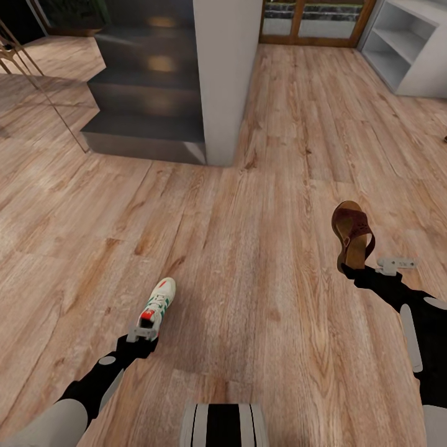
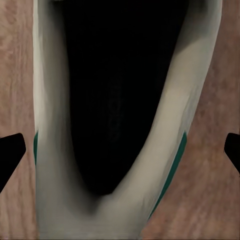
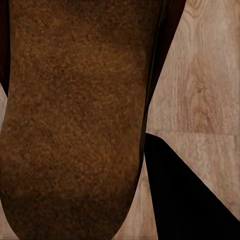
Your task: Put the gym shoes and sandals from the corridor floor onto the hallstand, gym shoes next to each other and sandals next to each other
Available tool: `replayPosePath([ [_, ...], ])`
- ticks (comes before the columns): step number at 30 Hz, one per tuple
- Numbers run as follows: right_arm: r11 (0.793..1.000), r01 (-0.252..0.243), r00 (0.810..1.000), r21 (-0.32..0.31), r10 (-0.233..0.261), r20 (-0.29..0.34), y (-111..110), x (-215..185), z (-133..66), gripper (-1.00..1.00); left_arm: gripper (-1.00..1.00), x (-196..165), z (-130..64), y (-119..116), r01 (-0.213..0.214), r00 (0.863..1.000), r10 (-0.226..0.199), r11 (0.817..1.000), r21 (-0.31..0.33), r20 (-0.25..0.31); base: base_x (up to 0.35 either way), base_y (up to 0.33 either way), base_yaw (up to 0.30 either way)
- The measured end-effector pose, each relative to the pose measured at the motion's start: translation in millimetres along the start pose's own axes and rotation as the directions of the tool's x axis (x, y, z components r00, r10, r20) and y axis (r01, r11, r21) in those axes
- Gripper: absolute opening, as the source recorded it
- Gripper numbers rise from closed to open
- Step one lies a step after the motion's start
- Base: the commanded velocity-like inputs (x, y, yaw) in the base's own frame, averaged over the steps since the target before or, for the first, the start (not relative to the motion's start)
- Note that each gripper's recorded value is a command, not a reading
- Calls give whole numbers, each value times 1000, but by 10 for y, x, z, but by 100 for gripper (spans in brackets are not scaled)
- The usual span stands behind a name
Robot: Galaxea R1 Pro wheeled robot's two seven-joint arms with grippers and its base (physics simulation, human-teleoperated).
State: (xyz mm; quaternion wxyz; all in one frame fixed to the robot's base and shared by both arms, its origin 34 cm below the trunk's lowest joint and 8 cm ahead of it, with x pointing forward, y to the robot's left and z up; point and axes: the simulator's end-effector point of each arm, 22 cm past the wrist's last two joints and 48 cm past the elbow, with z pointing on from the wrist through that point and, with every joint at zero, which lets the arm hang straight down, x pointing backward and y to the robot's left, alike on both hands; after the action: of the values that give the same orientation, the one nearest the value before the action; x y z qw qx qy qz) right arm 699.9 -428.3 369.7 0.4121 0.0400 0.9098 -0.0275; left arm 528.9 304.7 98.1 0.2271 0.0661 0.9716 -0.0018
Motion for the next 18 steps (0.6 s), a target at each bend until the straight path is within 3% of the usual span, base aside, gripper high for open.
replayPosePath([
  [18, 1000, 2, 1000, 0, -2, -20, 3, 110, 58, -100, 100, 120, 13, 41, -6, 1000, 6, 1000, -4, 19, 0, 0, 0],
])
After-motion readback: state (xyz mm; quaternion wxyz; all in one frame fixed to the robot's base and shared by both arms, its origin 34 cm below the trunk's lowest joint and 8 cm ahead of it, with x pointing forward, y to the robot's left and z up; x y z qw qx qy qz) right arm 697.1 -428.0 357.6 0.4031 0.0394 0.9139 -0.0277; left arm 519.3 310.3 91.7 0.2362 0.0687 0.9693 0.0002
